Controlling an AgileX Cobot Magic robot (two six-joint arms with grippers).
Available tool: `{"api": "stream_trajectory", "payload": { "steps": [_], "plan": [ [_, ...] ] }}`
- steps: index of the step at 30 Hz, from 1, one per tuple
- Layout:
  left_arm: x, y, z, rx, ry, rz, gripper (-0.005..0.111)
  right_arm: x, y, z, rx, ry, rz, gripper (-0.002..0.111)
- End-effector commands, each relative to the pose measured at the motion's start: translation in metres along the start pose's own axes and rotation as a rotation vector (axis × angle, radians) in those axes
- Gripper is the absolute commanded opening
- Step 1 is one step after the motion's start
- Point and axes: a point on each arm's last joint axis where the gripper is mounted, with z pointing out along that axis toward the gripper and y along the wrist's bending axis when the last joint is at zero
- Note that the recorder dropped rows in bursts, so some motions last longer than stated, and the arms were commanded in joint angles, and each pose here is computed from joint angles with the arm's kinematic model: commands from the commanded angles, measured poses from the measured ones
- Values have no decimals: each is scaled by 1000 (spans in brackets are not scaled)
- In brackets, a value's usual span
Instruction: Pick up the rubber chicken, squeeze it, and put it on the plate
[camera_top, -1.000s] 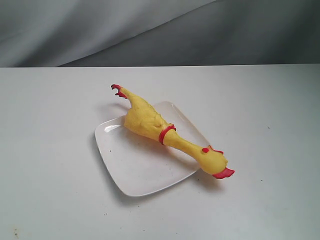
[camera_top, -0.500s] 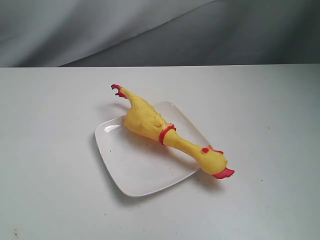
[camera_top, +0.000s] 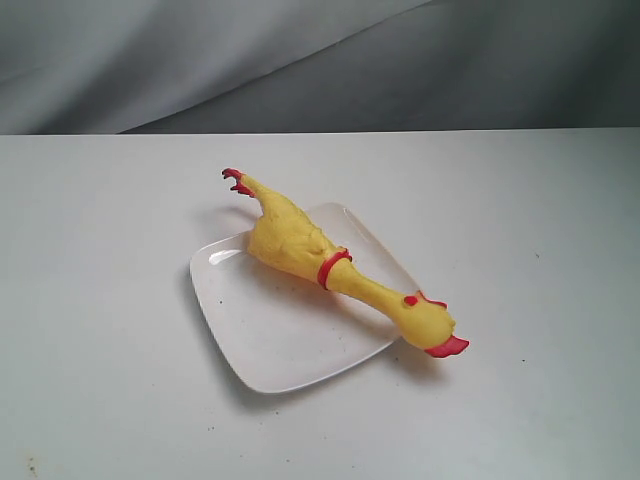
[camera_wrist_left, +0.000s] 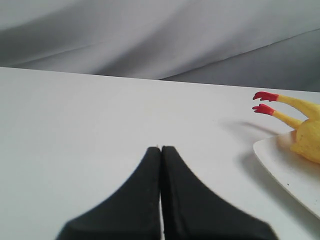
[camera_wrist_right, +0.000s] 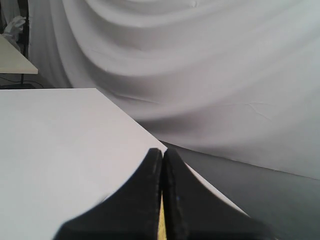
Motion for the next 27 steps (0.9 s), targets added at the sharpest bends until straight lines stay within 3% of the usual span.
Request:
{"api": "stream_trajectory", "payload": {
  "steps": [1, 23, 27],
  "plan": [
    [1, 0, 0, -1, -2, -1, 0, 2, 1, 0, -5, 3, 11, 0],
    [1, 0, 0, -1, -5, -1, 0, 1, 1, -2, 0, -4, 9, 0],
    [1, 0, 0, -1, -5, -1, 0, -4, -6, -12, 103, -62, 45, 0]
  ]
}}
